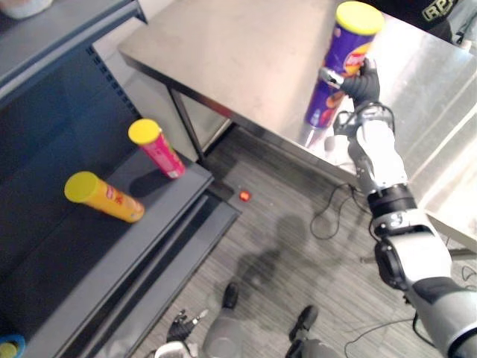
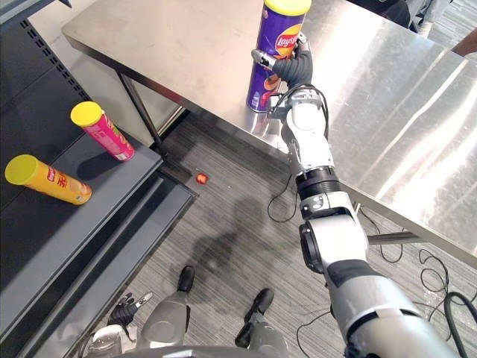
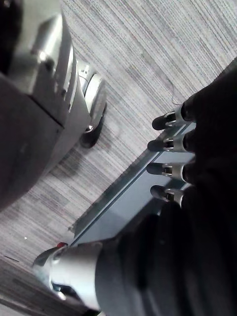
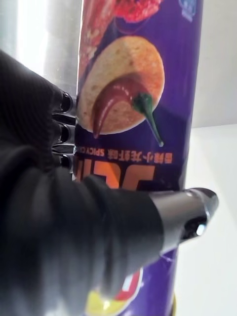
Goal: Put the gum and the chips on the shelf.
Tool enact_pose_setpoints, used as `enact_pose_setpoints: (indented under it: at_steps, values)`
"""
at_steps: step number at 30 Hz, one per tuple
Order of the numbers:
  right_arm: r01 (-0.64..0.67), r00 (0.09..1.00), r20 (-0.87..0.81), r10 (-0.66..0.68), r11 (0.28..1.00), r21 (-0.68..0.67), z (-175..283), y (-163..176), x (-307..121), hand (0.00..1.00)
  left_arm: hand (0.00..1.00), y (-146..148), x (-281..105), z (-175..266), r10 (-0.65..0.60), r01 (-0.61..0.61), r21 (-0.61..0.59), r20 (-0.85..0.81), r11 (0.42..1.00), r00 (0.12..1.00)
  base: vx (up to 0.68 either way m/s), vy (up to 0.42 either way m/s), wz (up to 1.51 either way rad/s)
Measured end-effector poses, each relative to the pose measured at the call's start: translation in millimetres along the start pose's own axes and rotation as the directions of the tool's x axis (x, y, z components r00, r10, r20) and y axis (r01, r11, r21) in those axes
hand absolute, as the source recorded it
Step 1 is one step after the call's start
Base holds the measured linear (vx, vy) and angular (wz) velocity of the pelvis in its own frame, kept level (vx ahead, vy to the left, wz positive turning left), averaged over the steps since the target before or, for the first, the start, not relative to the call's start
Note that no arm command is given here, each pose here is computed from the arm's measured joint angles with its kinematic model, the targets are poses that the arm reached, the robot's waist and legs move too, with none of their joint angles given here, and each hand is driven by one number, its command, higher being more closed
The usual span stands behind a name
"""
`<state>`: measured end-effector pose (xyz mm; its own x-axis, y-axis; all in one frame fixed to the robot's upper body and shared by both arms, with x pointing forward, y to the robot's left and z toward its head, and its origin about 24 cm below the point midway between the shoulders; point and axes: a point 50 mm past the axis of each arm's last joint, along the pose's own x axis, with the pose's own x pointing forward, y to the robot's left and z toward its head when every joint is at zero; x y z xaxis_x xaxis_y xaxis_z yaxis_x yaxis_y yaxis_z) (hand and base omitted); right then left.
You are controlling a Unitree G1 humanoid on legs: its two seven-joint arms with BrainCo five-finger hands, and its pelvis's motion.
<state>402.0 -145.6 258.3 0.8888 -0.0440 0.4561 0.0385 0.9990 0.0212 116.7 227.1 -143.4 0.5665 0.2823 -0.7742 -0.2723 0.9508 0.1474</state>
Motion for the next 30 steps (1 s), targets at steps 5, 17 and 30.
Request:
enact_pose_setpoints:
  at_steps: [5, 17, 30]
  values:
    - [-0.001, 1.000, 0.000, 0.001, 1.000, 0.000, 0.0, 0.4, -0.1, 1.00, 0.00, 0.0, 0.0, 0.0, 0.000, 0.000, 0.000, 0.000, 1.000, 1.000, 0.00, 0.002, -0.01]
    - [-0.075, 0.976, 0.204, 0.071, 0.997, 0.011, 24.9, 2.2, -37.2, 1.00, 0.00, 2.3, -1.0, -3.5, 0.005, -0.005, 0.008, -0.013, 1.000, 1.000, 0.00, 0.002, -0.16]
    - [-0.058, 0.966, 0.257, 0.041, 0.996, 0.061, 12.5, -31.9, -107.8, 1.00, 0.00, 10.5, -10.0, -29.7, 0.034, -0.035, -0.010, -0.101, 0.999, 0.994, 0.00, -0.003, -0.14]
